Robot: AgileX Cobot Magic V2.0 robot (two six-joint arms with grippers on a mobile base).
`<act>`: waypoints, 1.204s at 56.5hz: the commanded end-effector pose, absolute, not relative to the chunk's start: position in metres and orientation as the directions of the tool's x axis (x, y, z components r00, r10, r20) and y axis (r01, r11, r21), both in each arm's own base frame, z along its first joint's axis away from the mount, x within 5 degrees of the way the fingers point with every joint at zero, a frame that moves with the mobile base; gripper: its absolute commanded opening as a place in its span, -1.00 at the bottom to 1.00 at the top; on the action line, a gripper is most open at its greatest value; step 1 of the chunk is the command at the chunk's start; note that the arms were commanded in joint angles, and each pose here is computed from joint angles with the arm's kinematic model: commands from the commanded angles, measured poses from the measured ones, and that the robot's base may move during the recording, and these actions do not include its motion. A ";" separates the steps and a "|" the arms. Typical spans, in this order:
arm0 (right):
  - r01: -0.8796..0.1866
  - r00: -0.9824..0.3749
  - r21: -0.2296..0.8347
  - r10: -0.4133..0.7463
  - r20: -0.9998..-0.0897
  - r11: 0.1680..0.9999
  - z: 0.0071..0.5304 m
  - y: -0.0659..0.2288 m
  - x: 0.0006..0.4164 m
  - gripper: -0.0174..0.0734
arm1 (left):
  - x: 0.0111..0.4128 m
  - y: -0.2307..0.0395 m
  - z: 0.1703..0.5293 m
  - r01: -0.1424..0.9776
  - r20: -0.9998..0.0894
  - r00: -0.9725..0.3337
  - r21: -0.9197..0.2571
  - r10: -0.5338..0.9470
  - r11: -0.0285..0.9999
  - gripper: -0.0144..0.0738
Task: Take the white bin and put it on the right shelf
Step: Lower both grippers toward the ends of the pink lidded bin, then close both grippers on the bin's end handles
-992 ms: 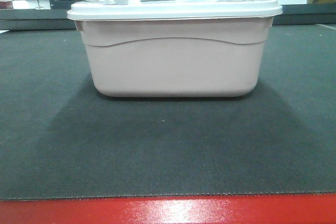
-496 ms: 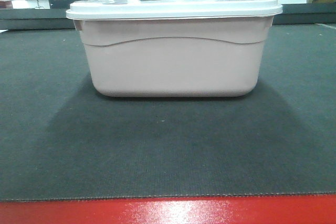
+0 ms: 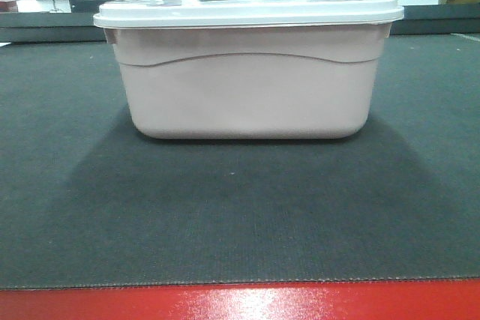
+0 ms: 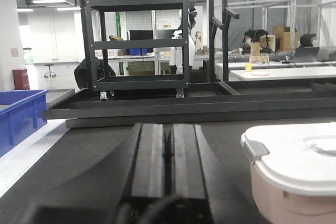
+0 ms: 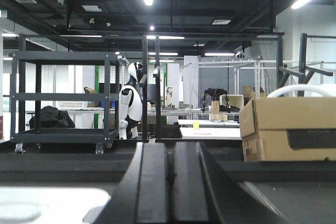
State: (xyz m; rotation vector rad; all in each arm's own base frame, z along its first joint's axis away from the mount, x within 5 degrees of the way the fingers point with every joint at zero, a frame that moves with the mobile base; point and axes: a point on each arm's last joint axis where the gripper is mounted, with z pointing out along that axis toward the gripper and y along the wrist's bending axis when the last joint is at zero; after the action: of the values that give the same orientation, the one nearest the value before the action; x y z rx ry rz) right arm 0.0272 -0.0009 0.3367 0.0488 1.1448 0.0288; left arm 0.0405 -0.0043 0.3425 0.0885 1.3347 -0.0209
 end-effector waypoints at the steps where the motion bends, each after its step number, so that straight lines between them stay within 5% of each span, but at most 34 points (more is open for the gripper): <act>1: 0.004 0.458 0.055 0.047 -0.888 0.998 0.372 -0.001 0.031 -0.36 | 0.049 -0.005 0.377 0.068 -0.970 0.240 0.049 0.031 0.996 -0.65; 12: 0.008 0.391 0.057 0.049 -0.919 0.998 0.394 -0.002 0.062 0.15 | 0.083 -0.010 0.391 0.107 -0.994 0.105 0.049 0.038 0.993 -0.04; 23: 0.016 0.245 0.059 0.053 -0.968 0.998 0.384 -0.003 0.100 0.80 | 0.117 -0.018 0.384 0.159 -1.000 -0.022 0.009 0.013 0.987 0.33; 48: -0.023 -0.133 0.167 0.162 -0.978 0.986 0.419 0.002 0.156 0.76 | 0.192 -0.045 0.421 0.288 -0.895 -0.446 -0.173 -0.028 0.942 0.48; 68: 0.059 -0.379 0.389 0.381 -0.843 0.919 0.454 -0.025 0.224 0.76 | 0.270 -0.032 0.429 0.374 -0.834 -0.549 -0.296 -0.047 0.879 0.48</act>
State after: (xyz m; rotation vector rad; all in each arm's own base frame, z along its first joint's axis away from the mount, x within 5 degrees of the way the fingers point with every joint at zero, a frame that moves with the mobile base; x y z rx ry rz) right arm 0.2159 -0.0139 0.4380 0.2719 1.9932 0.3130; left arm 0.2634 -0.0363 0.4093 0.2479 2.2041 -0.4483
